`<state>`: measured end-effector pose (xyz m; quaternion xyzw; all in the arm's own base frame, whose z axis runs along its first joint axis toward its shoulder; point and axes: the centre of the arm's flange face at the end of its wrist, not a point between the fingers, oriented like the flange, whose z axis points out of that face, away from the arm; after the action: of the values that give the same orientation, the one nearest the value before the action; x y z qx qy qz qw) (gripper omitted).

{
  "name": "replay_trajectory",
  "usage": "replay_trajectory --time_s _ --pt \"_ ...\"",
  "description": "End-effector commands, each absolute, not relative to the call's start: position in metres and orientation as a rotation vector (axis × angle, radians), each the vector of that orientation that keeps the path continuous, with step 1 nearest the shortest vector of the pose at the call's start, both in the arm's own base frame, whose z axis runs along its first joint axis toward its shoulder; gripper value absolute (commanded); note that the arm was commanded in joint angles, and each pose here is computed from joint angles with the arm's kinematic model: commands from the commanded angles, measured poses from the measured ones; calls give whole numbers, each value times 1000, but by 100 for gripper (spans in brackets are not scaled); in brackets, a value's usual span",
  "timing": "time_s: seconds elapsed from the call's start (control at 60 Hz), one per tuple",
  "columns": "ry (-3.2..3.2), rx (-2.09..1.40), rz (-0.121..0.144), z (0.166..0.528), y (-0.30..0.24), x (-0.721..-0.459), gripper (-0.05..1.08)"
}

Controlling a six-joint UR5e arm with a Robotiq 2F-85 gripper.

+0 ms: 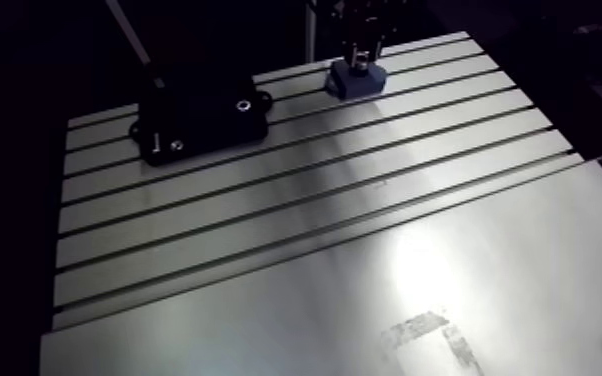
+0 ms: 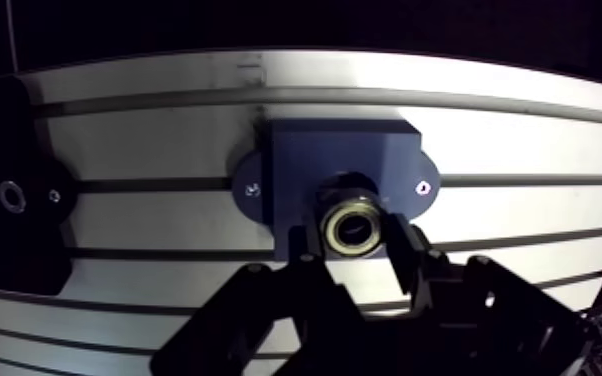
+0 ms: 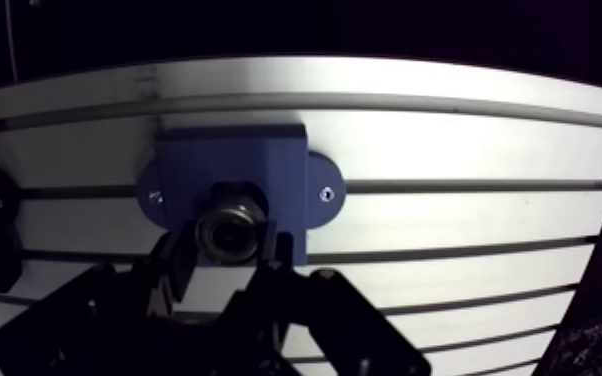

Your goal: Pick up the bearing and press it into the housing until flush.

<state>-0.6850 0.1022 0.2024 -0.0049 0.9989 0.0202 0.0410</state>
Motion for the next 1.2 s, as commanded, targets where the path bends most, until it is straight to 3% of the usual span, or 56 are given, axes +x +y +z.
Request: replay_trajectory --time_s 0.017,1.2 --pt "3060 -16 63 201 101 -685 73" --pt "3048 -19 56 186 102 -687 73"
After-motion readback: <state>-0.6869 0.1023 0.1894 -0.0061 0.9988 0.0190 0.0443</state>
